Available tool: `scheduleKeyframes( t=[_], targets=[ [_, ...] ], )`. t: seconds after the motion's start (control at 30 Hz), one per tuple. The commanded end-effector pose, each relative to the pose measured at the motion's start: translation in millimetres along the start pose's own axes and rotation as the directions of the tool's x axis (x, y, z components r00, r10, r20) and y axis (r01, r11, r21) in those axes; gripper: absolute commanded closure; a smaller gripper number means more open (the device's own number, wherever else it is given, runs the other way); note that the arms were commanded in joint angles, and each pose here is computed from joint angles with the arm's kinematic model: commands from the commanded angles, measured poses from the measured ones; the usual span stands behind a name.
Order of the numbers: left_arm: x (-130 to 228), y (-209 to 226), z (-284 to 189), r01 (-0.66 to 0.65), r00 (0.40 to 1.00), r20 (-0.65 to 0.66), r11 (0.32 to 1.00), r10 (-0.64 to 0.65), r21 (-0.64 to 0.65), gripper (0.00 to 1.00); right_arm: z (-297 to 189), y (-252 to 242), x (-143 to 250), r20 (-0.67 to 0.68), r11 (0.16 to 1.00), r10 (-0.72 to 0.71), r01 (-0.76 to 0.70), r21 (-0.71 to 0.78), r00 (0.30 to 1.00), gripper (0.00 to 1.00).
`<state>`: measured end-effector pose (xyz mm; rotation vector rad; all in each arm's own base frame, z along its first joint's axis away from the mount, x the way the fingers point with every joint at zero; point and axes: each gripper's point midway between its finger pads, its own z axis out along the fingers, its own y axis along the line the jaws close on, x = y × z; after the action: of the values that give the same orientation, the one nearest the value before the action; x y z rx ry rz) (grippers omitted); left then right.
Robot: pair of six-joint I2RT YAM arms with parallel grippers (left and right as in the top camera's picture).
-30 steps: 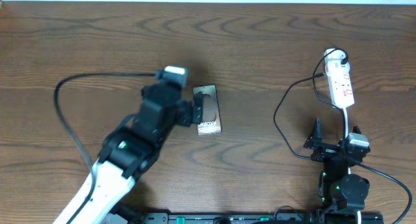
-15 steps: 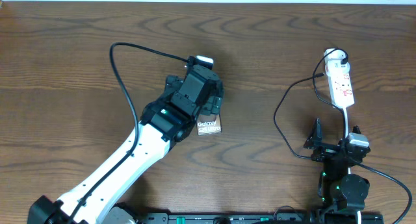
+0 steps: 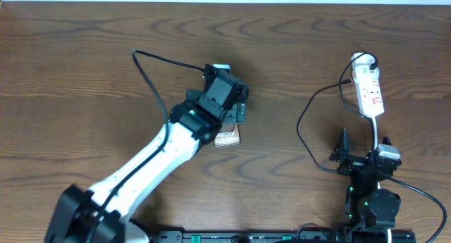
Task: Plug charger to phone and switch on socket
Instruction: 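Move the left gripper forward over the silver phone, then lower the left gripper and align its fingers around the phone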
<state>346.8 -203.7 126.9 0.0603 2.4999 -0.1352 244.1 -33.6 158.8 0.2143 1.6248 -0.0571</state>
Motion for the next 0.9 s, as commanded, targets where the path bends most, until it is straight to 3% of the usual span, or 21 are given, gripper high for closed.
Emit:
scheduleKeyframes(
  t=[0.0,0.87],
  targets=[
    [9.1,-0.7,20.8,0.077,0.996,-0.038,0.997,-0.078,-0.030,0.02,0.2,-1.3,1.4,-0.004,1.000,-0.013,0.013,0.005,1.000,0.01],
    [40.5,-6.4,78.2,0.076,0.989,-0.124,0.995,-0.083,-0.059,0.02,0.2,-1.3,1.4,-0.005,1.000,-0.013,0.013,0.005,1.000,0.01]
  ],
)
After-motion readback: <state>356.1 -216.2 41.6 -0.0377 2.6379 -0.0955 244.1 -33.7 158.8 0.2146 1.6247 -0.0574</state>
